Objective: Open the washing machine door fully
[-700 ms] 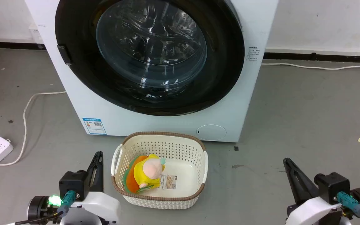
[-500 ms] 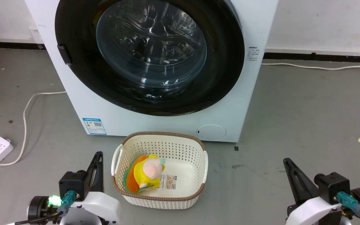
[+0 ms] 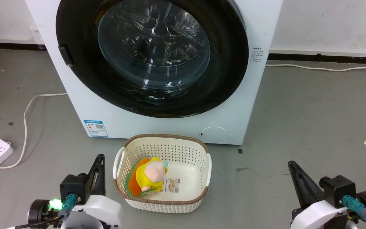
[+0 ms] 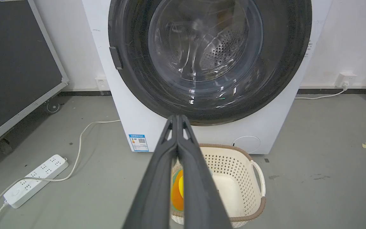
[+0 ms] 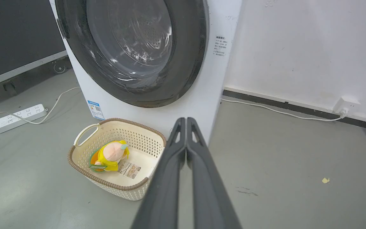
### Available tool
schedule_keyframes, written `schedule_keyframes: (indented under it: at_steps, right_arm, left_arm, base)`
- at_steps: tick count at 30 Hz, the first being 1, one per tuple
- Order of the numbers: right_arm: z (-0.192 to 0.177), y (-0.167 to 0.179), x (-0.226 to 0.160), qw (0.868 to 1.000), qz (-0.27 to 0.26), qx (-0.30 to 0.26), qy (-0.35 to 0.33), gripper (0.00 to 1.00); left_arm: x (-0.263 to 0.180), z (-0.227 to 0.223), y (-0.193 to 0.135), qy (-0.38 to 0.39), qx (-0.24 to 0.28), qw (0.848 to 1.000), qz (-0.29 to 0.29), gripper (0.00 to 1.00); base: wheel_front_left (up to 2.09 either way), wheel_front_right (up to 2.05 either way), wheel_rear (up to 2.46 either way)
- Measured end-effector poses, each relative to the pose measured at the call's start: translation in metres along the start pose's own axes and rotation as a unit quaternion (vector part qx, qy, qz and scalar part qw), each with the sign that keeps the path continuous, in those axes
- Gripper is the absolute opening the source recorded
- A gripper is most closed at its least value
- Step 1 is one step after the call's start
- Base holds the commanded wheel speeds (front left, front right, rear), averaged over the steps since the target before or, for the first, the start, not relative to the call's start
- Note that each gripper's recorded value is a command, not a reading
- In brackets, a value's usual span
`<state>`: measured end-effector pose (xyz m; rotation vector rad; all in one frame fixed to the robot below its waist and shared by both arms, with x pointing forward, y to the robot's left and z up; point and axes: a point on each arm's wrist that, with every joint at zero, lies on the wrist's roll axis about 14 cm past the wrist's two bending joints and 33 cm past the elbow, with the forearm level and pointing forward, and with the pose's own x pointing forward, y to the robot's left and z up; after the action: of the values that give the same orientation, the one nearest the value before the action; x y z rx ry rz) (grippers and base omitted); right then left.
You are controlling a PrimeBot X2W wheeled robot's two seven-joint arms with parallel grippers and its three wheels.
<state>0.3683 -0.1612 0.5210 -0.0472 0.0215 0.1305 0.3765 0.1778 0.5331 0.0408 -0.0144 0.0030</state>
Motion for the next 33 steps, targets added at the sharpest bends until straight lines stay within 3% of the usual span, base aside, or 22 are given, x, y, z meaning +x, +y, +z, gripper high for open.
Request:
schedule_keyframes:
  at_steps: [33]
  right_arm:
    - [0.0,0.0001,0.0,1.0,0.0,0.0,0.0,0.0]
  left_arm:
    - [-0.0006,-0.0009,0.0001,0.001,0.0,1.0,0.0,0.0]
  base:
    - [0.0,0.0,0.0]
